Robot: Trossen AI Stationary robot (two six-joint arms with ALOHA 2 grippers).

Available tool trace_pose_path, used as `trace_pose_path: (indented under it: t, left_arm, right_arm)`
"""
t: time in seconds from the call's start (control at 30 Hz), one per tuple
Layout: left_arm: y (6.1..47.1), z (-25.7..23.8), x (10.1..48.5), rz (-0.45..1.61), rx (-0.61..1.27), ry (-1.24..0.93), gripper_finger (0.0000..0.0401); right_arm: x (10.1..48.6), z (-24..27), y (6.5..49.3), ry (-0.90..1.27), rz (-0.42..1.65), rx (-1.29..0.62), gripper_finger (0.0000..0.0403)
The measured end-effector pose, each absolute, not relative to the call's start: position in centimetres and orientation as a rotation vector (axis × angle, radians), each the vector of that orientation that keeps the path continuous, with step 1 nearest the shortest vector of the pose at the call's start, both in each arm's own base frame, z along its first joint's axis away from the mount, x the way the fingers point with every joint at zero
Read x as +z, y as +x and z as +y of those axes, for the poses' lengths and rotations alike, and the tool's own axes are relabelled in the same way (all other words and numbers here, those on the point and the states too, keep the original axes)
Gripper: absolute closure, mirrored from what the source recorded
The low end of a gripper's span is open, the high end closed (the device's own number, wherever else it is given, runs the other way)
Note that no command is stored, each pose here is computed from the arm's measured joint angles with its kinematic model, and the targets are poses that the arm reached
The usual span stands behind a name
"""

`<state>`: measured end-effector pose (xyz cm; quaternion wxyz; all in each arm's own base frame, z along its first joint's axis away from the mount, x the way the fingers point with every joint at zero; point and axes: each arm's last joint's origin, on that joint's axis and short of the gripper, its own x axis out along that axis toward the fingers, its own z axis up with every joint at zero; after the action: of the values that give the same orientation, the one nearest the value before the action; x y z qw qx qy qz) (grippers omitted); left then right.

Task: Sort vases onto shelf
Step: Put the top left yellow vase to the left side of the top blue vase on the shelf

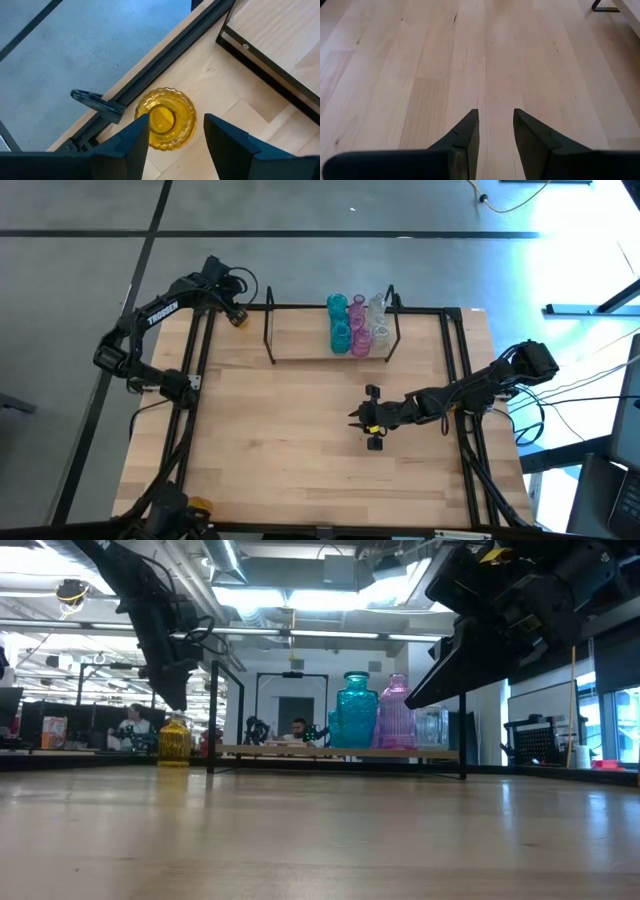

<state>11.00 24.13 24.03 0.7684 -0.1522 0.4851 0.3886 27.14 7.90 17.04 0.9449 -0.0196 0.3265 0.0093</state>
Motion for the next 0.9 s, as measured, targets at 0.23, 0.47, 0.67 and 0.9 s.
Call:
trace_pose_path:
  t: [0.23, 0.47, 0.67, 0.9]
  left_arm:
    - [11.3, 24.8, 22.5, 1.097, 0.834, -0.378, 0.022]
    - [11.6, 25.5, 21.1, 1.156, 0.828, -0.393, 0.022]
    - [11.5, 25.4, 21.0, 1.18, 0.828, -0.389, 0.0221]
    - [11.6, 25.3, 21.0, 1.202, 0.809, -0.367, 0.027]
  right_arm:
    - [17.0, 7.9, 27.1, -0.04, 0.665, 0.019, 0.0297]
    - [17.0, 7.9, 27.1, -0.04, 0.666, 0.019, 0.0297]
    - [17.0, 7.8, 27.1, -0.049, 0.67, 0.002, 0.0297]
    - [17.0, 7.8, 27.1, -0.049, 0.671, 0.001, 0.0297]
